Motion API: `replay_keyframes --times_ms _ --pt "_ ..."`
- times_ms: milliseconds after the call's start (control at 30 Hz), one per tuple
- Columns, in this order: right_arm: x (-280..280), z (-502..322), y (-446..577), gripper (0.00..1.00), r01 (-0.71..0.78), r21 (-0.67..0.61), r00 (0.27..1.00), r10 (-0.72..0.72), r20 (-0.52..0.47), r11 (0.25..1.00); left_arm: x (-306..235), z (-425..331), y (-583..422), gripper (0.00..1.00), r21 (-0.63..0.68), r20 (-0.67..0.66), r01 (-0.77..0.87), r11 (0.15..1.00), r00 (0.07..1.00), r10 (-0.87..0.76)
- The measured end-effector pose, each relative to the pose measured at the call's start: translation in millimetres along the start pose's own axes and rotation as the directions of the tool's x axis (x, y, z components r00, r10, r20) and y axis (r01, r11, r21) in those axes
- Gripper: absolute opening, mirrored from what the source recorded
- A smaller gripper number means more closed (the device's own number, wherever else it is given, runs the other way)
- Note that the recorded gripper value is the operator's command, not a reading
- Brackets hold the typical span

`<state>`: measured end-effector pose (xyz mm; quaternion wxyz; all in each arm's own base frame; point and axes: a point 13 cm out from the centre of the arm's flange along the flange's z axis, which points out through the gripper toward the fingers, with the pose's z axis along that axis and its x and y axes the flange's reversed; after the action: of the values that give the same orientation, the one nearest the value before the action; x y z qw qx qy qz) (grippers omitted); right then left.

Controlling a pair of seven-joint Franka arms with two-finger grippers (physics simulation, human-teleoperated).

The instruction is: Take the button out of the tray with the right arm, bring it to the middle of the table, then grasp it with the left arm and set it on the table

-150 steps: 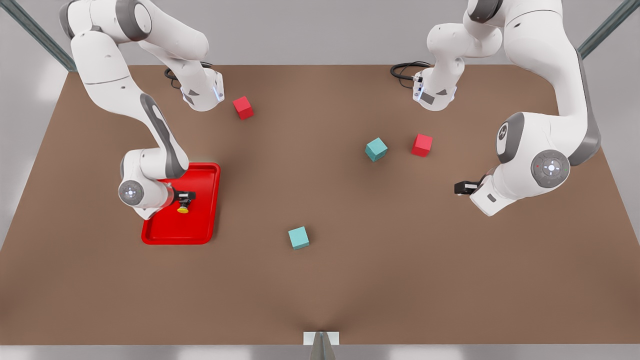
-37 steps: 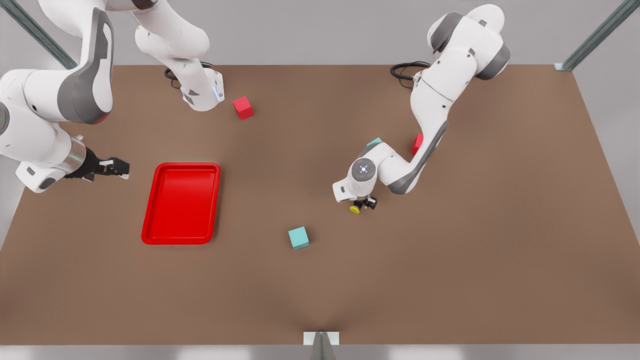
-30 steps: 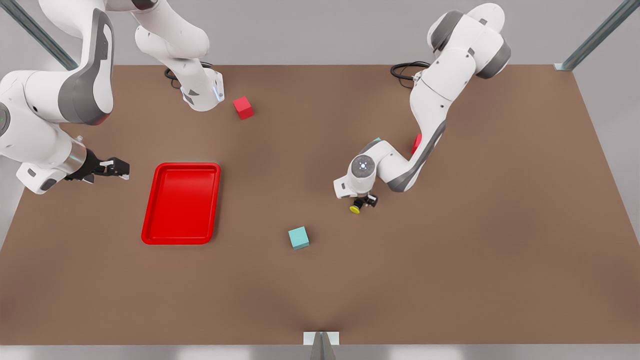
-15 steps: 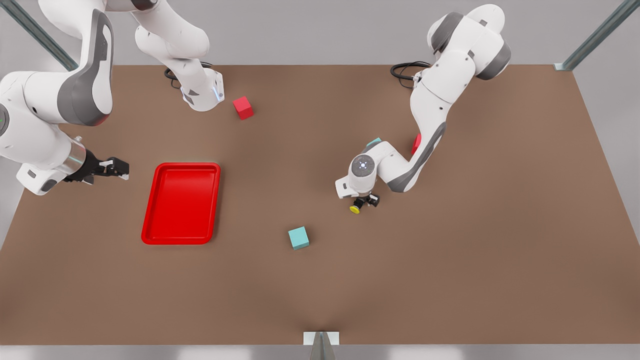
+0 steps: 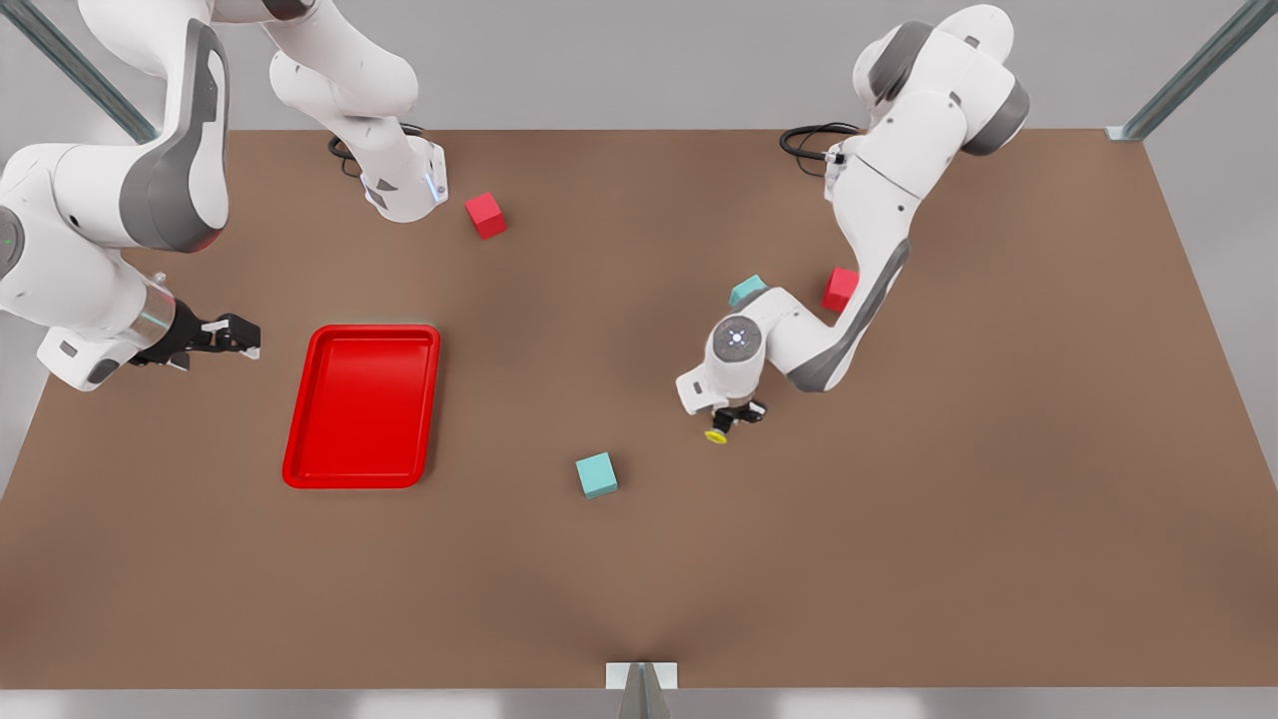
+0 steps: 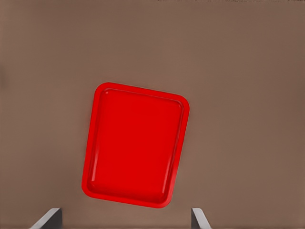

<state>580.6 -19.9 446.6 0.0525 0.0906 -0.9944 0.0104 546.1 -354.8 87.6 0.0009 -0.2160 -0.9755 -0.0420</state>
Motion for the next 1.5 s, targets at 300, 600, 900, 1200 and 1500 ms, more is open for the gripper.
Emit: replay_keyframes --times_ms 300,600,900,1200,1500 --pt "-3 -10 3 1.0 0.012 0.014 0.999 -0.013 0.039 1.0 -42 -52 2 0.41 0.061 0.04 0.284 0.957 0.957 -0.287" --pt "-9 -4 26 1.0 0.053 0.013 0.998 -0.054 0.042 0.998 -72 -44 56 0.41 -0.094 0.229 0.541 0.836 0.829 -0.51" --pt "-11 1 24 1.0 0.049 0.003 0.998 -0.049 0.037 0.999 -83 -6 132 0.41 -0.249 0.569 0.833 0.494 0.538 -0.622" --pt "-11 4 23 1.0 0.047 0.0 0.998 -0.047 0.032 0.999 -70 33 162 0.41 -0.185 0.815 0.973 0.137 0.23 -0.531" --pt "-11 5 26 1.0 0.051 0.0 0.998 -0.051 0.029 0.999 -33 50 186 0.41 -0.087 0.953 0.994 -0.069 0.063 -0.296"
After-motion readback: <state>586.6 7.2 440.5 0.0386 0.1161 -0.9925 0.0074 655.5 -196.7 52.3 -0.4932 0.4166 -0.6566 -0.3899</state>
